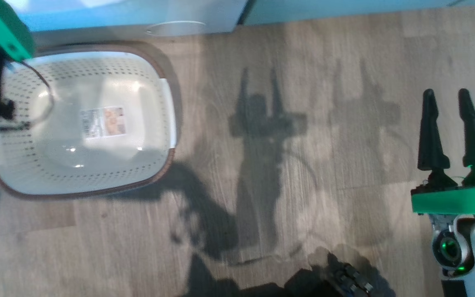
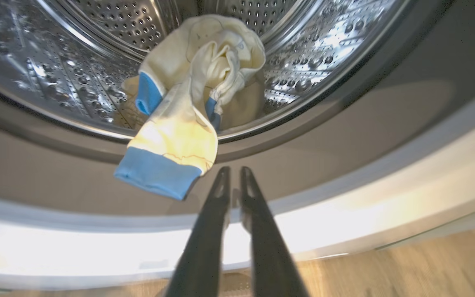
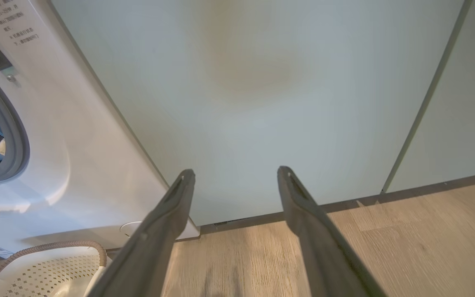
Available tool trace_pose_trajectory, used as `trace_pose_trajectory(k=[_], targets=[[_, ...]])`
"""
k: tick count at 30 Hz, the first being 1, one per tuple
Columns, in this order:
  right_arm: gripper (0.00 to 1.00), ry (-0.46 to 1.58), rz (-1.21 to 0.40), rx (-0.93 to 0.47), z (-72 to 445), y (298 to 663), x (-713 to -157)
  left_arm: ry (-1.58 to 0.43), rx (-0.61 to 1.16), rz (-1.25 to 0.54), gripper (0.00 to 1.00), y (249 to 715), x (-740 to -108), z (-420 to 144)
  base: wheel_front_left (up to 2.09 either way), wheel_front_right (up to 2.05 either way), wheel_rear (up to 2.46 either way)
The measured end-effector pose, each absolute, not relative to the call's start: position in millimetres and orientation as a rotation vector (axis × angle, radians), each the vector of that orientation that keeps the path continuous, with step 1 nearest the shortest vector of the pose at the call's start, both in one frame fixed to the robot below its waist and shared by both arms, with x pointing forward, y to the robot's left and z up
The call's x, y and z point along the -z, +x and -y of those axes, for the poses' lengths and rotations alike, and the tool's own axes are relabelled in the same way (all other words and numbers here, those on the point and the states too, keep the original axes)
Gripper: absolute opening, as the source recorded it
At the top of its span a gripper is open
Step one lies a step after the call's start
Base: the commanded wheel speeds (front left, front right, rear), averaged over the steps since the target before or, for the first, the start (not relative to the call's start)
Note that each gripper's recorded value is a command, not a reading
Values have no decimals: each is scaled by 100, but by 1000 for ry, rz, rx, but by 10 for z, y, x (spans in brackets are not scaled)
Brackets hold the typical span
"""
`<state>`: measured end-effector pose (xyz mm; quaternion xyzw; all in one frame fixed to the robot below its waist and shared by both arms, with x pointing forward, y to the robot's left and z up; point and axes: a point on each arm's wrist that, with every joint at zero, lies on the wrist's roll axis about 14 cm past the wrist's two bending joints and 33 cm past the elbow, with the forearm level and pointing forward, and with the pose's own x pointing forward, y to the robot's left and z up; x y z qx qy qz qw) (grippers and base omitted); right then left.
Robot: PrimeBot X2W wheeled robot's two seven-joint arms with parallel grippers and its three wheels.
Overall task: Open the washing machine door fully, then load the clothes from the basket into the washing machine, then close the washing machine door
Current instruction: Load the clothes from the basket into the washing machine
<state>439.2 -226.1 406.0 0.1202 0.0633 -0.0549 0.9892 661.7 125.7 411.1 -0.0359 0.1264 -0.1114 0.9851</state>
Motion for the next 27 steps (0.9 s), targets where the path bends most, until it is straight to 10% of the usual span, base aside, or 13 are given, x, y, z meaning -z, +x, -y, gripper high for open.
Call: trace_pose_trajectory(k=[2, 3, 4, 27], targets=[[100, 232, -115, 97, 2232, 4423, -4094, -97, 208, -220, 45, 6462, -4175, -1290, 0, 0, 0], [100, 222, -104, 83, 2197, 4445, -4129, -120, 189, -200, 90, 6289, -4213, -1330, 0, 0, 0], [100, 218, -100, 78, 2184, 4452, -4144, -136, 182, -198, 100, 6199, -4219, -1345, 0, 0, 0], [100, 197, -53, -29, 1808, 4075, -4507, -125, 4, -12, 100, 4550, -4844, -1697, 0, 0, 0]])
